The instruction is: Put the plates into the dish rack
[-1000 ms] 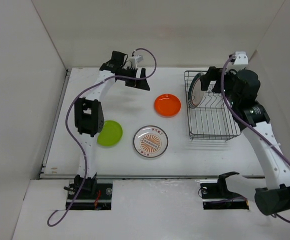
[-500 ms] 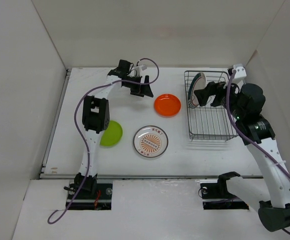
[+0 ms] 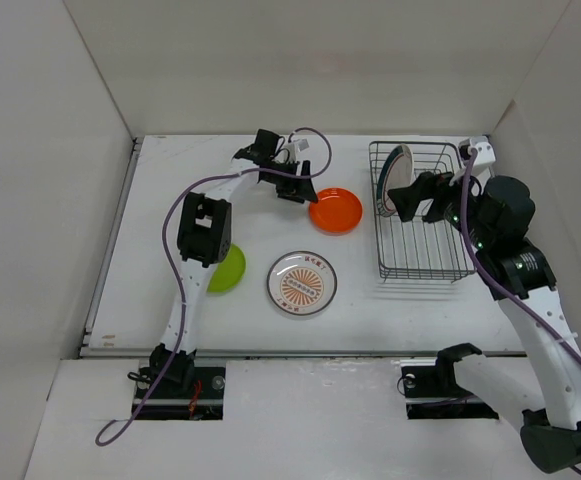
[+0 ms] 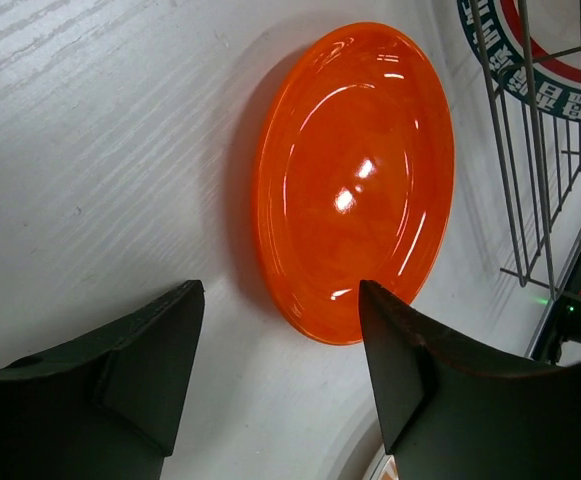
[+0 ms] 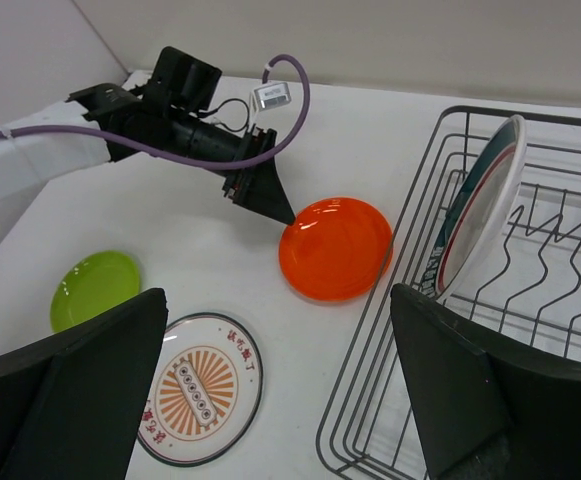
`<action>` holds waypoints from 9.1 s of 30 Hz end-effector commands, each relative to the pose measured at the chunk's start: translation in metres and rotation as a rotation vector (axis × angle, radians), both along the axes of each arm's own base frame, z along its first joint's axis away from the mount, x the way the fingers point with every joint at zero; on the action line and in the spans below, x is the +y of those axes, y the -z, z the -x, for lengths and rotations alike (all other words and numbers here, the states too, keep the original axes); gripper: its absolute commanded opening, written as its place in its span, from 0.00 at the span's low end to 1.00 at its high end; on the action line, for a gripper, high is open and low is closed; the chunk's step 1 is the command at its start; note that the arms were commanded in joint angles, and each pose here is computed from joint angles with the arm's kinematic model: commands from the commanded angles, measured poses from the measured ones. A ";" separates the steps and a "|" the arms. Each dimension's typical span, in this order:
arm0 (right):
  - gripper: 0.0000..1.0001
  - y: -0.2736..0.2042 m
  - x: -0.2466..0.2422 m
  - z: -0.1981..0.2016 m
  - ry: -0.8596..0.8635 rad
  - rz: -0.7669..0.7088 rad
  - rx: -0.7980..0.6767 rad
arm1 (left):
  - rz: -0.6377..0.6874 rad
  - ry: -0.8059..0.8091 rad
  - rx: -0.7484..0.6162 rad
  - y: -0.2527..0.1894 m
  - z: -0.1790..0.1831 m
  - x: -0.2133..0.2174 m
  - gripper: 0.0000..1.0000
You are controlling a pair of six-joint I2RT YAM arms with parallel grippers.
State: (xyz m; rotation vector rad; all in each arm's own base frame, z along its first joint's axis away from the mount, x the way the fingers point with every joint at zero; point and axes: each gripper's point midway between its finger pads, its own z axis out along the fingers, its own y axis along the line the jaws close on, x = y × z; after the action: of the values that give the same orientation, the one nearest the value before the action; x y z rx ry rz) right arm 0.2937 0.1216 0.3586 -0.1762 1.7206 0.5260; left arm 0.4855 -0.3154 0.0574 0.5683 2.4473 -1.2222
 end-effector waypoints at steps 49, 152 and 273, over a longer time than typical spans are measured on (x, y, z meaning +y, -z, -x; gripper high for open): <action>0.96 0.016 0.018 -0.004 -0.065 -0.059 -0.111 | 0.281 0.010 -0.274 -0.205 0.020 0.063 0.00; 0.00 0.066 -0.215 -0.163 0.759 0.414 0.137 | -0.227 -0.396 -0.730 -0.276 0.062 0.136 1.00; 0.99 -0.007 0.231 -0.011 -0.783 -0.150 -0.199 | -0.012 -0.102 -0.521 -0.259 0.122 0.229 0.00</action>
State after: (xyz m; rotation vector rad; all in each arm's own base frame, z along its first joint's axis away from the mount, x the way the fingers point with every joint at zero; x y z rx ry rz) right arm 0.3055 0.3310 0.3208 -0.7326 1.5557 1.1137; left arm 0.3685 -0.0696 0.3015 0.6725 2.0562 -0.8396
